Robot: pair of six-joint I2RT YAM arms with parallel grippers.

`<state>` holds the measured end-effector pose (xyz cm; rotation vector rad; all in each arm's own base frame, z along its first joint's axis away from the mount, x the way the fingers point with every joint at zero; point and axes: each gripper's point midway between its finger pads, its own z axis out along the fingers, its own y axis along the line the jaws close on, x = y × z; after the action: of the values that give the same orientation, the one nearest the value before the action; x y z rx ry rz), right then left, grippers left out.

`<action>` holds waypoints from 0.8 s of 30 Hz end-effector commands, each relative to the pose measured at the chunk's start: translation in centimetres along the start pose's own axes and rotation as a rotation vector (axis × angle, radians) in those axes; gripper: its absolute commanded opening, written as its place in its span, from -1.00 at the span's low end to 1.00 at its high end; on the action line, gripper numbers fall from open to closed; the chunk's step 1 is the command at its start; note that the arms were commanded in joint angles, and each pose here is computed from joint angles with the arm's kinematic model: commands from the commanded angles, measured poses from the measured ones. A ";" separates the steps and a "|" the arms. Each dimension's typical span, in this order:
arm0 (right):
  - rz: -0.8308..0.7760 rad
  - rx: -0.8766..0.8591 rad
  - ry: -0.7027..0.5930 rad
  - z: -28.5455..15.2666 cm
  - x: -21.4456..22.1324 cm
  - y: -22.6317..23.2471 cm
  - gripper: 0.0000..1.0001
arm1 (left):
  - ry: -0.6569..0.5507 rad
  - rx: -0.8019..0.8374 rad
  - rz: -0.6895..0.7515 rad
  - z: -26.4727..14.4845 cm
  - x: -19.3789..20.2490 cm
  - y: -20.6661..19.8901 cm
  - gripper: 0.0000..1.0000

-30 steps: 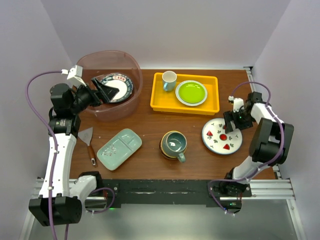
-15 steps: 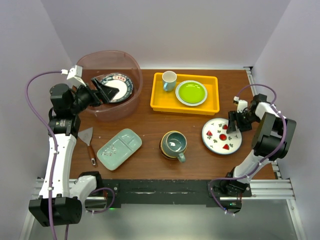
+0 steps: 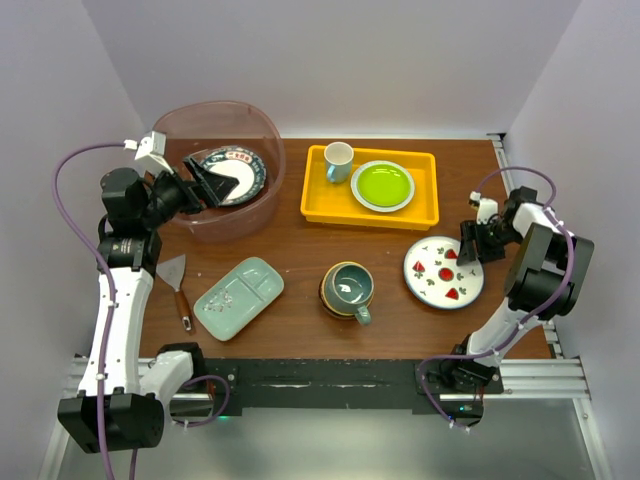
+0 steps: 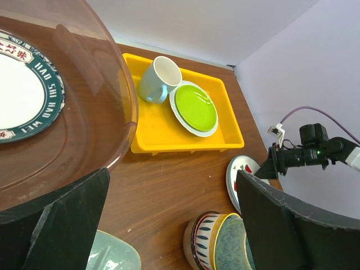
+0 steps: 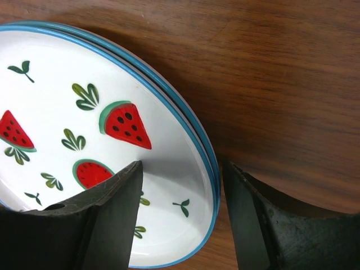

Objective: Place the mixed dishes into the plastic bin
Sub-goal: Pick up the plate at the center of the board.

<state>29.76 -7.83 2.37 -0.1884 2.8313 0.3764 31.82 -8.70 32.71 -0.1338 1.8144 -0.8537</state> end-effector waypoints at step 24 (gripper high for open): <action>-0.051 -0.074 0.048 1.2 0.2 -0.1 -0.55 | -0.006 0.062 0.013 0.0 -0.2 -1.3 1.00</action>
<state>30.48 -8.46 2.54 -0.2274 2.8277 0.4040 31.69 -8.93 32.70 -0.1205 1.8144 -0.8683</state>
